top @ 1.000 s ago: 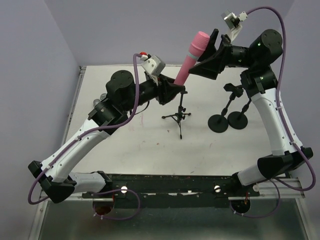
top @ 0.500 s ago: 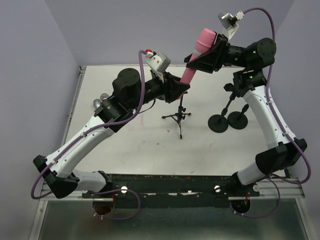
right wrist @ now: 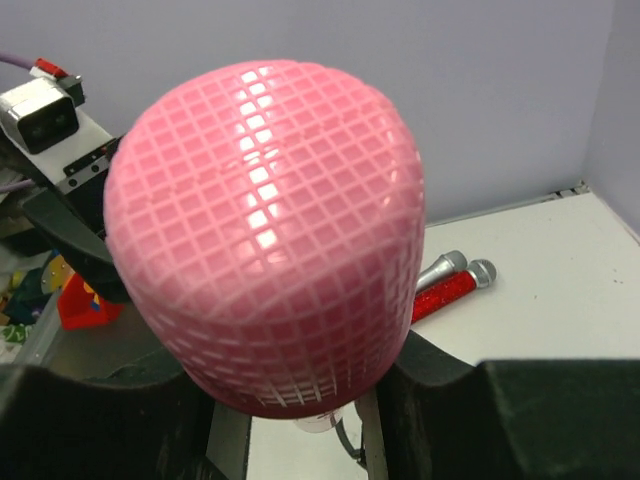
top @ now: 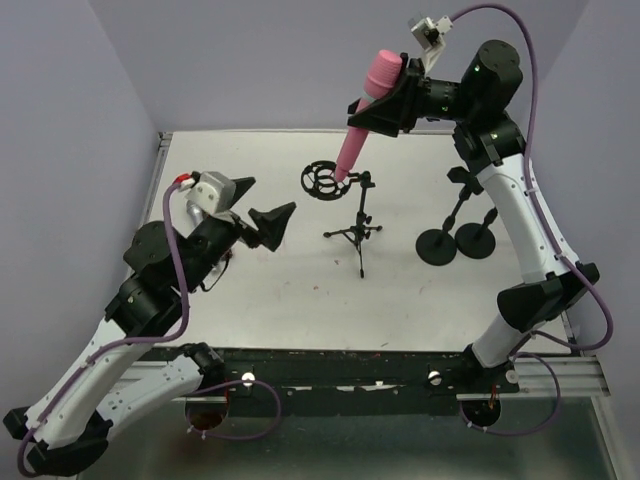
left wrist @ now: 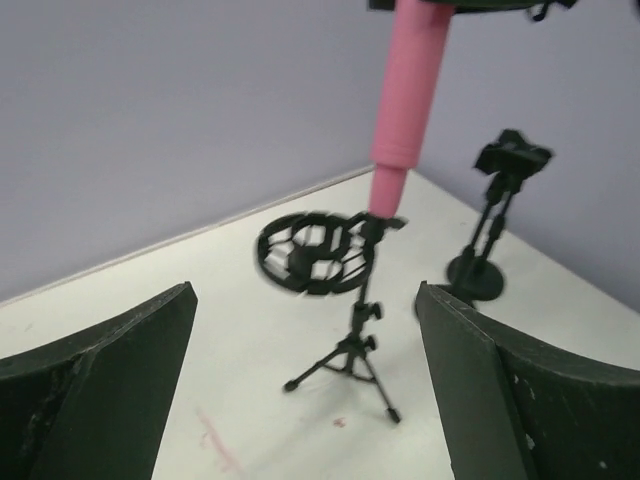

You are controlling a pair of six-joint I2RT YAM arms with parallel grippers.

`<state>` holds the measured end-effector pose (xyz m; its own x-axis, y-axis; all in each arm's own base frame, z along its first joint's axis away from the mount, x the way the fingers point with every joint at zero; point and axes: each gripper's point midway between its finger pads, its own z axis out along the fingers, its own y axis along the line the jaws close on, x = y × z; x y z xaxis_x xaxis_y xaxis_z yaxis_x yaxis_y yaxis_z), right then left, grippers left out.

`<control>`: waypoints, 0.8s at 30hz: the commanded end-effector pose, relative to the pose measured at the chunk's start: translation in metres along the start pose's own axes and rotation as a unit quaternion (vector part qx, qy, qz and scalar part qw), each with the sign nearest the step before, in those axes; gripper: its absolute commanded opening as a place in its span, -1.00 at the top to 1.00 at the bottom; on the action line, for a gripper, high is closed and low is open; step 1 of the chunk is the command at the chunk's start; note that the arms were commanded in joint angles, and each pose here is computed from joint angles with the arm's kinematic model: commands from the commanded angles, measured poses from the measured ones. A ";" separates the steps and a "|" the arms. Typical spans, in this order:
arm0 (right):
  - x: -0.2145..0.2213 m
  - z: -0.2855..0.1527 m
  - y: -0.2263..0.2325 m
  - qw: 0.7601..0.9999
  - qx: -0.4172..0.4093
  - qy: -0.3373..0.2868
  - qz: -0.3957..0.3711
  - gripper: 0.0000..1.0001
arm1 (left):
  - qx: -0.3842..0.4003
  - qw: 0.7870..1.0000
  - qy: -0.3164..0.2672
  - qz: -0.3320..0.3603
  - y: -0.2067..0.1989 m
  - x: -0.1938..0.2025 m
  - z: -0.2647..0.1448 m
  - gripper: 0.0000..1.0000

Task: Attach the microphones to the stand

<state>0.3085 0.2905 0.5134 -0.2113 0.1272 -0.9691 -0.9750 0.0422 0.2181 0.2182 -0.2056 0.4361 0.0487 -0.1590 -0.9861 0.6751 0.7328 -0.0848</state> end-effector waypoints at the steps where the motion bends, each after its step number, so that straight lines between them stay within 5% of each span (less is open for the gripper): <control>1: 0.012 0.023 -0.016 0.999 0.030 0.018 -0.024 0.79 | -0.152 0.982 0.071 0.085 0.070 0.064 -0.043 -0.98; 8: 0.025 0.043 -0.044 0.996 0.065 0.034 -0.052 0.79 | -0.178 0.966 0.157 0.104 0.089 0.159 -0.073 -0.97; 24: 0.106 0.051 -0.061 0.989 0.076 0.120 -0.050 0.76 | -0.161 0.969 0.161 0.093 0.087 0.167 -0.073 -0.97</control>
<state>0.3551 0.3462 0.4326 -0.1504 -0.0453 -0.9876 -0.9719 0.1895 0.1393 0.2323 -0.1164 0.2444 -0.1437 0.1986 -0.9695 0.3875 0.9127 0.1296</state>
